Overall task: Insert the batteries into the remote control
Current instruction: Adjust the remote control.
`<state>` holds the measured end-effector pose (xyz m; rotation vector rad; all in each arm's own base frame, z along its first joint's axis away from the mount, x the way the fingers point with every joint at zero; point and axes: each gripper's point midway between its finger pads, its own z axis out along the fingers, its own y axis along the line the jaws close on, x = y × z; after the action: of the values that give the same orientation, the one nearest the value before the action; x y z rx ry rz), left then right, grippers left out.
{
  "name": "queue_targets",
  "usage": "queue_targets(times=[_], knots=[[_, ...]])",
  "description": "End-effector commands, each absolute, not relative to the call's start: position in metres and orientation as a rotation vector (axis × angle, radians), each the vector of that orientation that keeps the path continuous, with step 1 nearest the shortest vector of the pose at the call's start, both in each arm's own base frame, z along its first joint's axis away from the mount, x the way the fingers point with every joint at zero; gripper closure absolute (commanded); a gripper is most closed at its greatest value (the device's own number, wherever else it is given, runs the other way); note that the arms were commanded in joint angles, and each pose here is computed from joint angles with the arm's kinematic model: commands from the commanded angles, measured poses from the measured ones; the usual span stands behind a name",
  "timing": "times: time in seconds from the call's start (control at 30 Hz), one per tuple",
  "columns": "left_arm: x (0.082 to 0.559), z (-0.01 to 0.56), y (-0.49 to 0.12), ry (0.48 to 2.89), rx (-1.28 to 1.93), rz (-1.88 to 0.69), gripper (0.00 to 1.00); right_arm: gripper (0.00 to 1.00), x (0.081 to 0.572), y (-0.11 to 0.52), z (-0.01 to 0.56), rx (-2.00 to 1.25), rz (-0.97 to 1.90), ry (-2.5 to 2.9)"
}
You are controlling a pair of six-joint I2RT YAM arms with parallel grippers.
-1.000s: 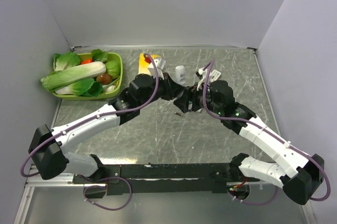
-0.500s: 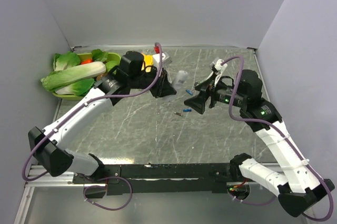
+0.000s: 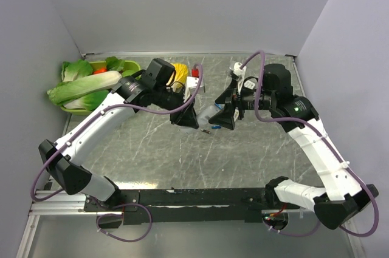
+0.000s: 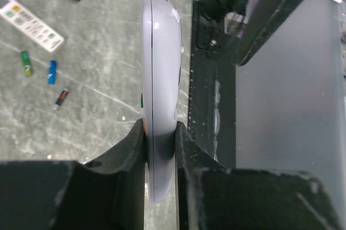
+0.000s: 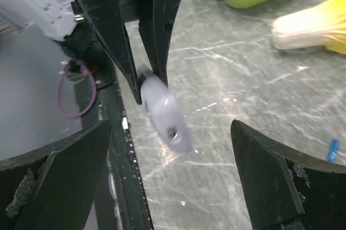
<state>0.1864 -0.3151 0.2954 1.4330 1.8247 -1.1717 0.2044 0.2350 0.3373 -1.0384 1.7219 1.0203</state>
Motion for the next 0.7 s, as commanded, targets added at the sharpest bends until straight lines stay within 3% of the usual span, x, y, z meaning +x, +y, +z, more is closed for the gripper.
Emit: queue_targets(times=[0.0,0.1,0.2,0.3,0.37,0.43,0.53,0.63,0.67], knots=[[0.170,0.321,-0.316,1.657,1.522,-1.220,0.99,0.01,0.187,0.250,0.357,-1.167,1.153,1.603],[0.169,0.324,-0.316,1.646,1.532,-1.224,0.99,0.05,0.178,0.261,0.352,-1.236,1.212,1.601],[0.167,0.326,-0.317,1.632,1.558,-1.241,0.99,0.19,0.172,0.265,0.347,-1.275,1.253,1.613],[0.165,0.326,-0.315,1.628,1.578,-1.246,0.99,0.44,0.171,0.266,0.343,-1.280,1.273,1.627],[0.166,0.326,-0.316,1.624,1.576,-1.237,0.99,0.54,0.171,0.266,0.340,-1.286,1.279,1.632],[0.165,0.325,-0.315,1.624,1.588,-1.243,0.98,0.74,0.171,0.266,0.339,-1.284,1.283,1.641],[0.165,0.323,-0.314,1.629,1.594,-1.237,0.91,1.00,0.172,0.266,0.338,-1.283,1.279,1.639],[0.171,0.323,-0.311,1.653,1.553,-1.203,0.72,1.00,0.174,0.265,0.341,-1.255,1.275,1.623],[0.177,0.327,-0.312,1.625,1.531,-1.191,0.54,1.00,0.175,0.265,0.341,-1.245,1.276,1.614]])
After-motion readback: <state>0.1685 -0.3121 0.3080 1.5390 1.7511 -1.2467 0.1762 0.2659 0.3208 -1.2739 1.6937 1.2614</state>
